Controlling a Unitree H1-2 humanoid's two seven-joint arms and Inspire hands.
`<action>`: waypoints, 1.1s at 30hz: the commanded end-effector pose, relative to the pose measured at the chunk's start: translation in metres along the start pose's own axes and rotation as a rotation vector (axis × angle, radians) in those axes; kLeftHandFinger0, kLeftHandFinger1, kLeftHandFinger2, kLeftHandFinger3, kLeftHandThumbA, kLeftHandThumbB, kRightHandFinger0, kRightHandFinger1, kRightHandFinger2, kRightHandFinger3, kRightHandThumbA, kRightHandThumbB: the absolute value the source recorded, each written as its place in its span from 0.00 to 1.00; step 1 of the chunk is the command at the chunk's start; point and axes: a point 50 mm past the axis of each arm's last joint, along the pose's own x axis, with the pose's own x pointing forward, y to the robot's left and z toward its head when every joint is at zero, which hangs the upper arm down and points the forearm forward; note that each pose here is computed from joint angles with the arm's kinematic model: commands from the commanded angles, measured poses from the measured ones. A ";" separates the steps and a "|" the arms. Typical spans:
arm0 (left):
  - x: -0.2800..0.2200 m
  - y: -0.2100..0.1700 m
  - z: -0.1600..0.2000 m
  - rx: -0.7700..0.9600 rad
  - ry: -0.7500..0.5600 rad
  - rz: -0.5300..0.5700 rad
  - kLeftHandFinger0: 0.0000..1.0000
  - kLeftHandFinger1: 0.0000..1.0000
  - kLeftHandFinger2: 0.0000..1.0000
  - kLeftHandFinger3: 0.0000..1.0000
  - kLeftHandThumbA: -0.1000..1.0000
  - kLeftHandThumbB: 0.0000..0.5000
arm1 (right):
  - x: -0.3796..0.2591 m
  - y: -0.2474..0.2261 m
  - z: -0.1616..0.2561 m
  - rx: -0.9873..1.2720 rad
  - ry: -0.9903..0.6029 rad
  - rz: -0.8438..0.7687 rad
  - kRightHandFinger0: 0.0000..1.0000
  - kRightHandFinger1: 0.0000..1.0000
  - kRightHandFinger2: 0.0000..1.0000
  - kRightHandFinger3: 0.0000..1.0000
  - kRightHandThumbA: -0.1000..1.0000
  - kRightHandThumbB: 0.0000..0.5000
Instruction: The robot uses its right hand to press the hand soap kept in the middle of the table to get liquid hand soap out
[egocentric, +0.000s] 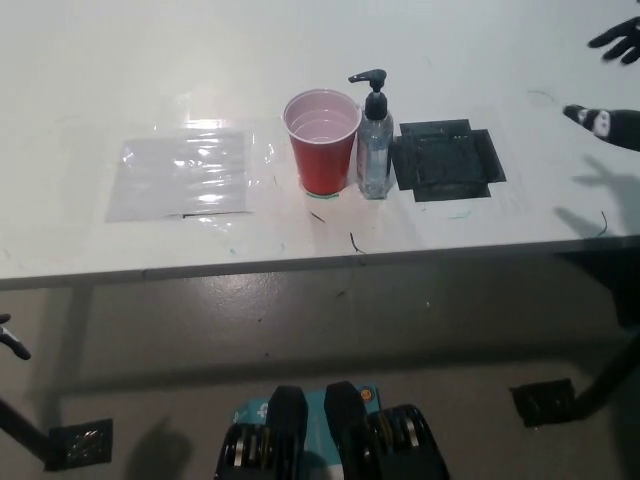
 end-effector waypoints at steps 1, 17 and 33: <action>-0.003 0.016 0.009 0.030 -0.001 0.031 1.00 1.00 1.00 0.84 1.00 0.25 | 0.025 -0.007 0.016 -0.036 -0.048 0.025 0.04 0.11 0.25 0.91 1.00 0.82; -0.004 0.019 0.010 0.044 0.011 0.019 1.00 1.00 1.00 0.90 1.00 0.22 | 0.069 0.015 0.048 -0.041 -0.167 0.110 0.76 0.85 0.98 0.96 1.00 0.83; -0.003 0.020 0.013 0.058 0.023 0.010 1.00 1.00 1.00 0.92 1.00 0.23 | 0.112 0.061 0.100 -0.099 -0.246 0.286 1.00 1.00 1.00 1.00 1.00 0.90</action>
